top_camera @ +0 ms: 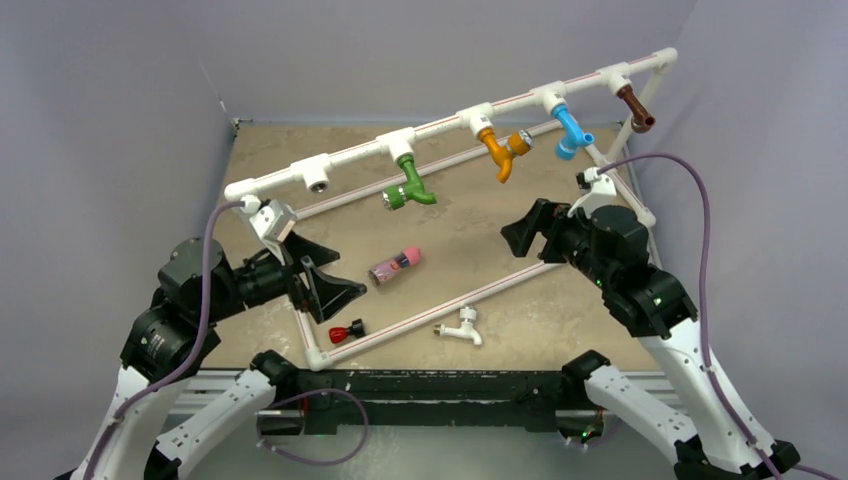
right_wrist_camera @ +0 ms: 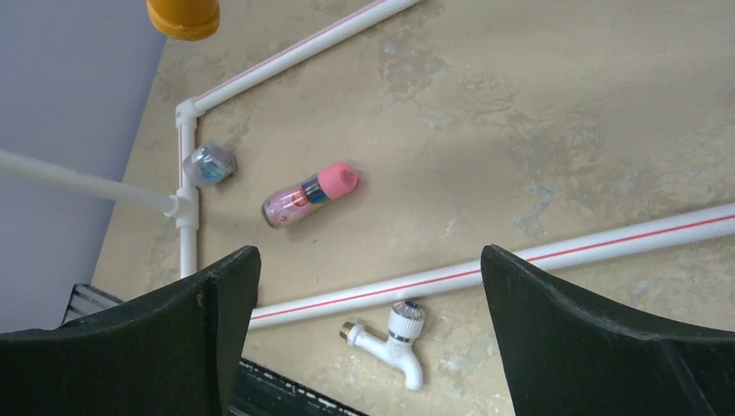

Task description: Install the water faucets

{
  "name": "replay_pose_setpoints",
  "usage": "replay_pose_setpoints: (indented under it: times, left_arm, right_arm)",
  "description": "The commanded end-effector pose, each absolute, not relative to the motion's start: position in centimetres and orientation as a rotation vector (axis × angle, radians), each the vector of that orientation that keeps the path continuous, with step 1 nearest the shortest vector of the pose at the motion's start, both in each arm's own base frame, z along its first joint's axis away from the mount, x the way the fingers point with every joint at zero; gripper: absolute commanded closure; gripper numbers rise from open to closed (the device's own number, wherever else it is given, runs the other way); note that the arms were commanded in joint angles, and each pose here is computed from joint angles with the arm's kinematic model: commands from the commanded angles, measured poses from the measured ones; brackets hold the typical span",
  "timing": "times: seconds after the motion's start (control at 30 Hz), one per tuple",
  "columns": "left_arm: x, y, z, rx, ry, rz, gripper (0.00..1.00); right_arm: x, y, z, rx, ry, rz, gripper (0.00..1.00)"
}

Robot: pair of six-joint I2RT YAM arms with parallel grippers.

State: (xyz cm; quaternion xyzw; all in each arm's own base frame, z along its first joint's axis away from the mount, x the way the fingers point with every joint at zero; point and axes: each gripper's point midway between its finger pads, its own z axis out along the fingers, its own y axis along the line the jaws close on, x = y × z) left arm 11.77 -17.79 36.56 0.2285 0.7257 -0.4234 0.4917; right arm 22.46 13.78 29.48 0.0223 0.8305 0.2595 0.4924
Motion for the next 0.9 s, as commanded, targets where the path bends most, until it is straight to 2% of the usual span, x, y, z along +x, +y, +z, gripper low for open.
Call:
replay_pose_setpoints:
  times: [0.0, 0.13, 0.43, 0.57, 0.87]
  left_arm:
    - [11.4, -18.0, 36.4, 0.589, 1.734, -1.044, 0.02]
    - [11.1, -18.3, 36.0, 0.595, 1.733, -1.075, 0.02]
    - [10.3, -18.1, 34.4, 0.588, 1.756, -1.105, 0.02]
    - [10.2, -18.1, 33.9, 0.585, 1.771, -1.104, 0.02]
    - [9.7, -17.6, 33.7, 0.580, 1.773, -1.093, 0.02]
  right_arm:
    - [21.6, 13.8, 28.7, 0.071, 2.114, 0.619, 0.02]
    - [20.9, 14.1, 27.3, 0.031, 2.149, 0.635, 0.02]
    - [19.6, 15.0, 20.3, -0.030, 2.367, 0.628, 0.11]
    - [19.1, 15.3, 17.1, -0.010, 2.467, 0.621, 0.14]
    - [19.0, 16.7, 14.0, 0.103, 2.540, 0.662, 0.22]
